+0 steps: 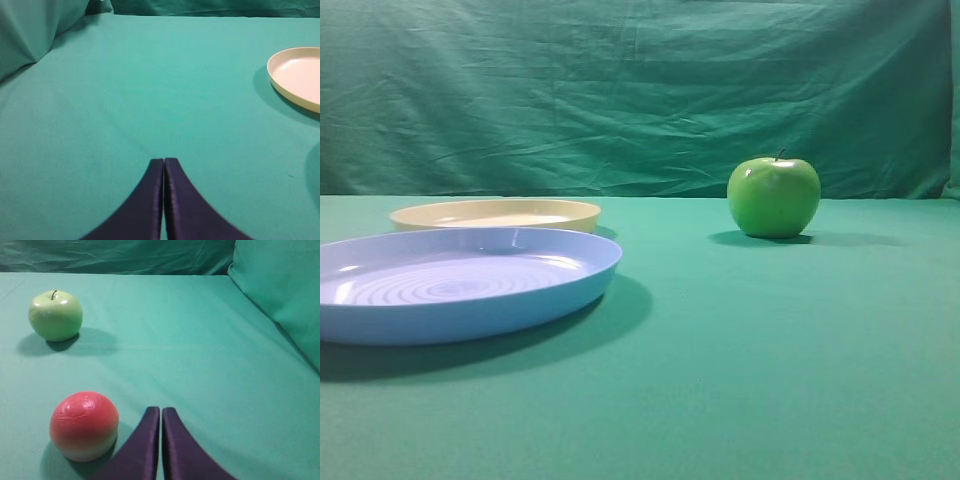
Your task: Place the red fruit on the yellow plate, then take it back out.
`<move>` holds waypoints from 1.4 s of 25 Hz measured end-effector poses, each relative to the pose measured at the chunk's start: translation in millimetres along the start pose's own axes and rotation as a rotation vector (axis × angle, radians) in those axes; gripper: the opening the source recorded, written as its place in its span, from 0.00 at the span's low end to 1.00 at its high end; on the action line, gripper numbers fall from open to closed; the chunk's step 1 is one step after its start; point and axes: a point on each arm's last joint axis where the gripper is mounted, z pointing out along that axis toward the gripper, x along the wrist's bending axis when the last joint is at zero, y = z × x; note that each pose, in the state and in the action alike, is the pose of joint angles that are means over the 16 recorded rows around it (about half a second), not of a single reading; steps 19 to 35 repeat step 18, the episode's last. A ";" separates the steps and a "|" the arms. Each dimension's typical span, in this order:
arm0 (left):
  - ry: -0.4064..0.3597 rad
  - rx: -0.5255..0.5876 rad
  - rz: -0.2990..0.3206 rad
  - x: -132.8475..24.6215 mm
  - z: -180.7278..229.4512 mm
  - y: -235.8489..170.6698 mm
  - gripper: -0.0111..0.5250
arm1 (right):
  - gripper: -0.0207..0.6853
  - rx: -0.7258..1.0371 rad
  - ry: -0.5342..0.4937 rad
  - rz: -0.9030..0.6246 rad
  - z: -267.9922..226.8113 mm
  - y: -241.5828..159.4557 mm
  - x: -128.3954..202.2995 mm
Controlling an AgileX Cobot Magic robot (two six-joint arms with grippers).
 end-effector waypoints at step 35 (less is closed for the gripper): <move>0.000 0.000 0.001 0.0 0.0 0.0 0.02 | 0.03 0.001 0.000 -0.003 0.0 -0.1 0.0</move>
